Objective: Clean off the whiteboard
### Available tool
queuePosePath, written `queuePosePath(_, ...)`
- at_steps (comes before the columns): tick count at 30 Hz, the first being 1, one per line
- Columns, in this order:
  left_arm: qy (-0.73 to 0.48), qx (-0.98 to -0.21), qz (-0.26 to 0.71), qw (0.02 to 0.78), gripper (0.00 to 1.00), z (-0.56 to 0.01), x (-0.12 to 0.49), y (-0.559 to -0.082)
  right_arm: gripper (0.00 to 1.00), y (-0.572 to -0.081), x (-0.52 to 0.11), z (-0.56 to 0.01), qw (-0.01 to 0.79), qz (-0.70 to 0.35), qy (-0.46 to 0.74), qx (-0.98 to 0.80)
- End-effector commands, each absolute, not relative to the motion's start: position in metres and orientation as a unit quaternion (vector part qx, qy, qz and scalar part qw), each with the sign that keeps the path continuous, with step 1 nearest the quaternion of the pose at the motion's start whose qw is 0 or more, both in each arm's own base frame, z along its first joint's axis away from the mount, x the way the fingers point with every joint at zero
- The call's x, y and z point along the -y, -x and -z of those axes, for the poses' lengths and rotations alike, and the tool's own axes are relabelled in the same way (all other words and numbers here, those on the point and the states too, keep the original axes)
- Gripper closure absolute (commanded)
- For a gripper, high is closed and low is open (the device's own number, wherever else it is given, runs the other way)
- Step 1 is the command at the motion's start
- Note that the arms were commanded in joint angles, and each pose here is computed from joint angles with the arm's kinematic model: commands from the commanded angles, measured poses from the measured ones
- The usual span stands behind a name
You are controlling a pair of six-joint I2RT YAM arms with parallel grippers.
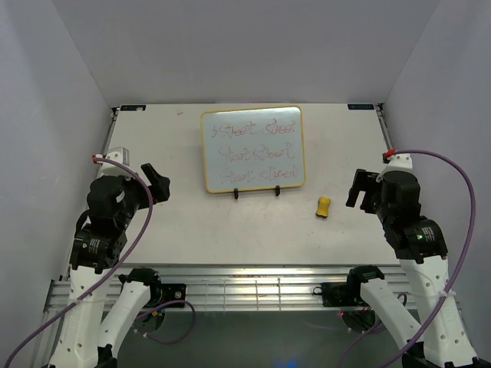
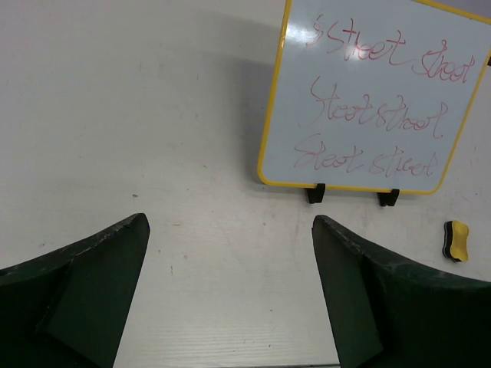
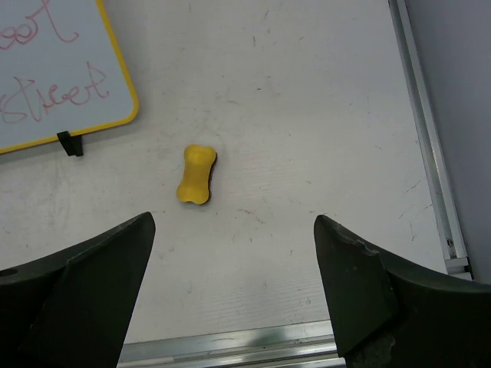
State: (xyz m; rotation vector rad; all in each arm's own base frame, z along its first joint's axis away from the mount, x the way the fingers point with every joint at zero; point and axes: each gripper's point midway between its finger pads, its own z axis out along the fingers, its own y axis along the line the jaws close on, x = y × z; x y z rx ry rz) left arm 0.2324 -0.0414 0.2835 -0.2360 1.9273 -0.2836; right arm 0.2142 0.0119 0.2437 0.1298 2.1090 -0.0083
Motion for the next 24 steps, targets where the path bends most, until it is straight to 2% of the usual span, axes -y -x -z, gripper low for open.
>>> queuePosePath(1,0.096,-0.814,0.134,0.557,0.02,-0.289,0.047,-0.235,0.10,-0.223,-0.013,-0.256,0.522,-0.002,-0.057,-0.851)
queuePosePath(5,0.100,-0.824,0.159,0.535,0.02,-0.281,0.058,-0.242,0.10,-0.224,-0.022,-0.253,0.526,-0.025,-0.046,-0.849)
queuePosePath(10,0.020,-0.811,0.285,0.510,0.02,-0.281,0.112,-0.249,0.10,-0.226,-0.046,-0.257,0.565,-0.100,-0.032,-0.818)
queuePosePath(13,0.001,-0.786,0.325,0.526,0.02,-0.289,0.128,-0.267,0.10,-0.222,-0.062,-0.261,0.579,-0.142,-0.008,-0.803)
queuePosePath(17,0.003,-0.779,0.369,0.507,0.02,-0.291,0.147,-0.307,0.10,-0.217,-0.075,-0.261,0.572,-0.171,0.021,-0.802)
queuePosePath(18,0.005,-0.790,0.380,0.482,0.02,-0.277,0.154,-0.322,0.10,-0.216,-0.076,-0.262,0.572,-0.172,0.029,-0.802)
queuePosePath(20,-0.011,-0.777,0.403,0.484,0.02,-0.289,0.162,-0.341,0.10,-0.213,-0.079,-0.261,0.567,-0.176,0.041,-0.804)
queuePosePath(21,-0.006,-0.787,0.406,0.465,0.02,-0.274,0.163,-0.358,0.10,-0.210,-0.081,-0.265,0.568,-0.181,0.048,-0.802)
queuePosePath(24,-0.025,-0.778,0.398,0.485,0.02,-0.282,0.152,-0.392,0.10,-0.201,-0.093,-0.262,0.551,-0.203,0.088,-0.805)
